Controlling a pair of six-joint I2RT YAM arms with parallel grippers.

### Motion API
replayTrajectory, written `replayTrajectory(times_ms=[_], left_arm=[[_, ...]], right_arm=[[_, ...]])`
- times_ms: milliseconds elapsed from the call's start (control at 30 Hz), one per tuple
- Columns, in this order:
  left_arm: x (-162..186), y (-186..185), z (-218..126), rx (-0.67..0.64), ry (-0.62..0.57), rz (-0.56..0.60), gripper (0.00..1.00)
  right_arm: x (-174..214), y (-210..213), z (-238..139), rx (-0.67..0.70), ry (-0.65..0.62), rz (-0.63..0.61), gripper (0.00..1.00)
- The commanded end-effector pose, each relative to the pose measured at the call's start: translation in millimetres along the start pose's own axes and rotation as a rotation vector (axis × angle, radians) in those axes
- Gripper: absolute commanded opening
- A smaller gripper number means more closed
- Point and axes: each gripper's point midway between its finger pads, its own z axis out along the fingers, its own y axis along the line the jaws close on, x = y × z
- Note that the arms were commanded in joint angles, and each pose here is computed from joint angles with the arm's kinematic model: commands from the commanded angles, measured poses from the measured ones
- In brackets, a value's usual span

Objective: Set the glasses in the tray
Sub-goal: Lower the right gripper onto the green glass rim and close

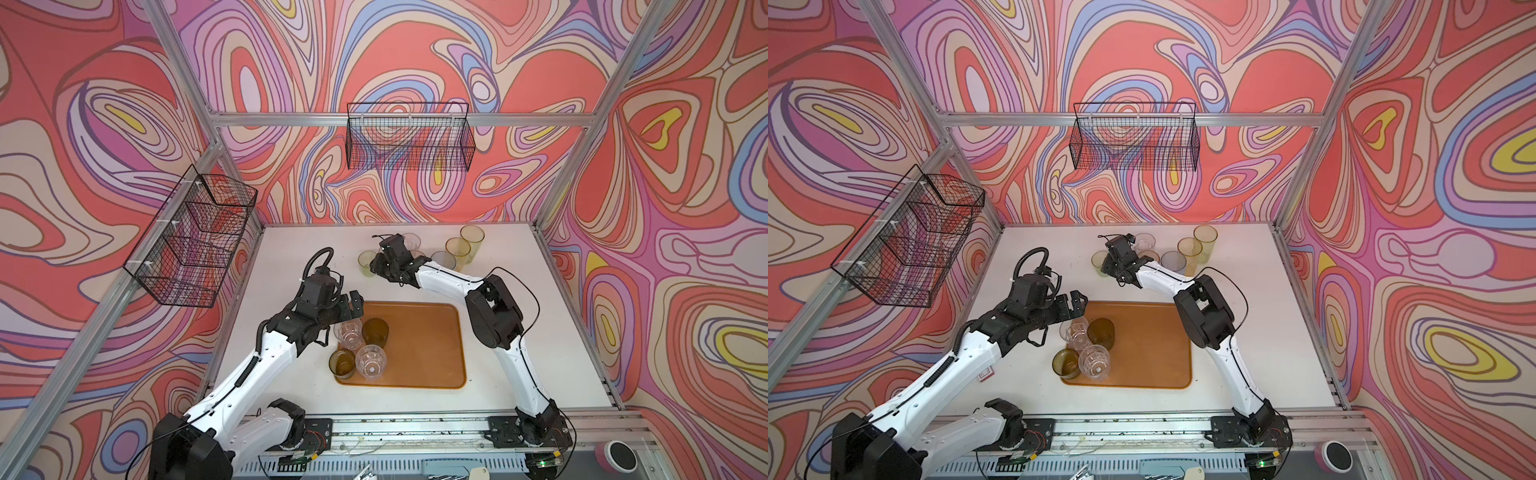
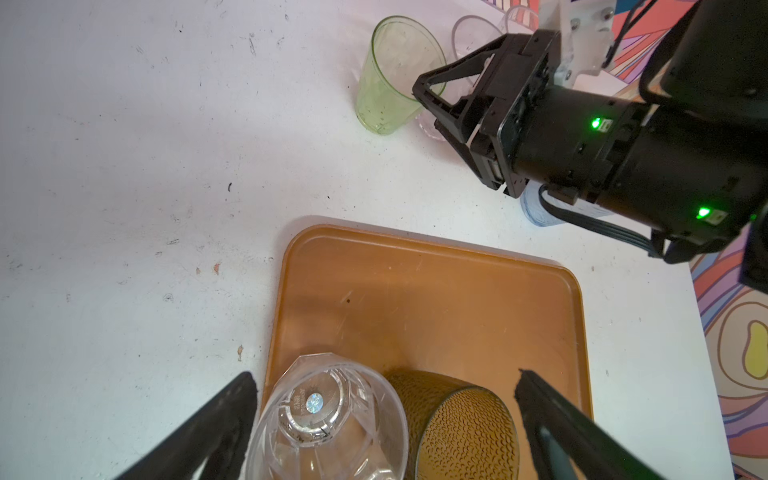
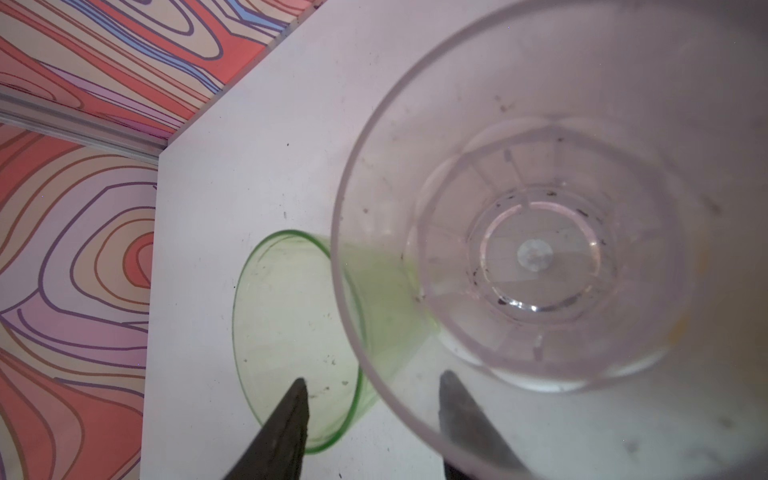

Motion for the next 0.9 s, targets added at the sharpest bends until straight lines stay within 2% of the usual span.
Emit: replayTrajectory(times_ms=[0,867], left_arm=[[-2,2,0,-0.005,-0.010,-0.015,1.00],[-2,0,2,0.000,-0.006,-0.016,1.00]], right_arm=[[8,-5,3,0.032,0.013,-0.015,0.48],[15,-18,-2,0.069,0.016,-0.002,0.37]])
